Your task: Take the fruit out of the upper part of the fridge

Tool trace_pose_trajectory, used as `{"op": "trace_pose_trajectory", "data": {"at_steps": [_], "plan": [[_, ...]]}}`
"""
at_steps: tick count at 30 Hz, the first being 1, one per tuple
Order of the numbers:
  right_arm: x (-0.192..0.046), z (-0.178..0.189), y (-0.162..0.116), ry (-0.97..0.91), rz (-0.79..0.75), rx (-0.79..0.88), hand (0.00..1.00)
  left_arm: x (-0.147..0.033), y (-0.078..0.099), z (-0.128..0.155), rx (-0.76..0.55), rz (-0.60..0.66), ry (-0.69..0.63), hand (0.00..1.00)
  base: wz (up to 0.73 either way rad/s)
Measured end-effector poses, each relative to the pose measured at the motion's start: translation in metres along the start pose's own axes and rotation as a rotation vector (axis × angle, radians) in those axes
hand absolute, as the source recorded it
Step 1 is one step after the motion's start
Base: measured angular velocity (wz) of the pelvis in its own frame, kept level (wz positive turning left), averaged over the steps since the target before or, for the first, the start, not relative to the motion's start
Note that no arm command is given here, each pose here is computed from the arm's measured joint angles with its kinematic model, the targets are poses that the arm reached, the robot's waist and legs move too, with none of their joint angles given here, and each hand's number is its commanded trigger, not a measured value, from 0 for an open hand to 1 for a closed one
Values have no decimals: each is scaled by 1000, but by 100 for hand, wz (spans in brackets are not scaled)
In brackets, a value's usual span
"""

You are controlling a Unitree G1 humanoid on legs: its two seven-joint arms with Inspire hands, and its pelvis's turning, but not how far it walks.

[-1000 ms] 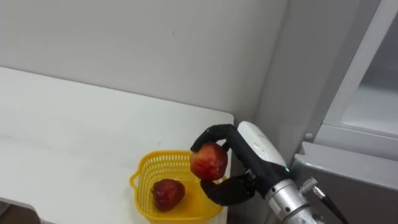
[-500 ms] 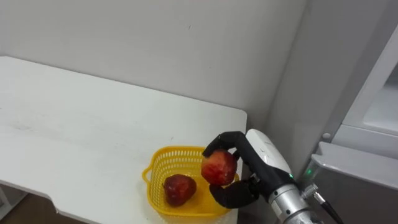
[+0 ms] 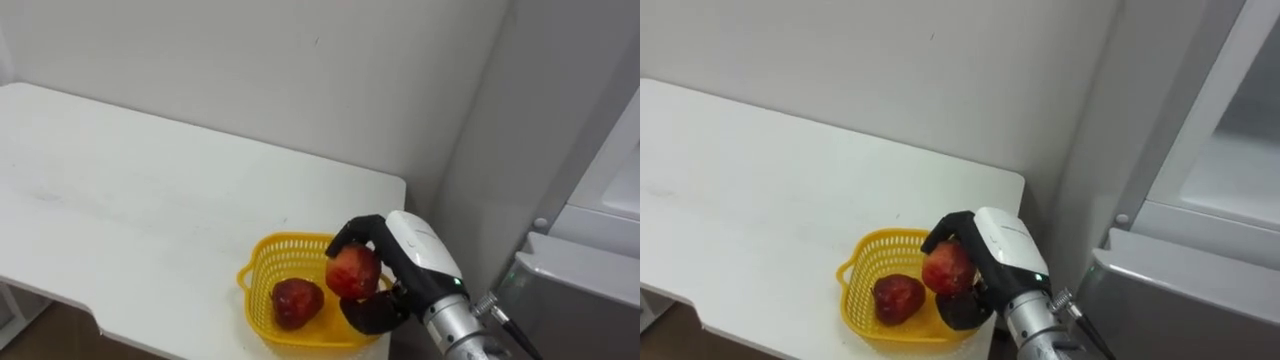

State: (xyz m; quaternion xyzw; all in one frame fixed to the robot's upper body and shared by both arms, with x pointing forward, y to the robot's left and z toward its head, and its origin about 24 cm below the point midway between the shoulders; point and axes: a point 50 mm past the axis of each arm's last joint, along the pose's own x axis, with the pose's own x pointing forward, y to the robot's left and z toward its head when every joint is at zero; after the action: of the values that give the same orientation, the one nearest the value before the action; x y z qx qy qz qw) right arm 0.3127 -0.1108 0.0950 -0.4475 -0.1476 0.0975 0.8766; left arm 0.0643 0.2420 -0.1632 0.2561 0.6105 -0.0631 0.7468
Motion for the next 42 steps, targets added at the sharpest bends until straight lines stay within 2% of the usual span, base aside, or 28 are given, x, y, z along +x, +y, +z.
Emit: {"op": "trace_pose_trajectory", "data": {"at_steps": [8, 12, 38, 42], "plan": [[-1, -7, 9, 34, 36, 4, 0, 0, 1, 2, 6, 3, -8, 0, 0], [0, -7, 8, 39, 41, 69, 0, 0, 2, 2, 15, 3, -8, 0, 0], [3, -5, 5, 30, 33, 72, 0, 0, 3, 4, 23, 7, -17, 0, 0], [7, -2, 2, 20, 21, 115, 0, 0, 3, 3, 20, 5, -6, 0, 0]]}}
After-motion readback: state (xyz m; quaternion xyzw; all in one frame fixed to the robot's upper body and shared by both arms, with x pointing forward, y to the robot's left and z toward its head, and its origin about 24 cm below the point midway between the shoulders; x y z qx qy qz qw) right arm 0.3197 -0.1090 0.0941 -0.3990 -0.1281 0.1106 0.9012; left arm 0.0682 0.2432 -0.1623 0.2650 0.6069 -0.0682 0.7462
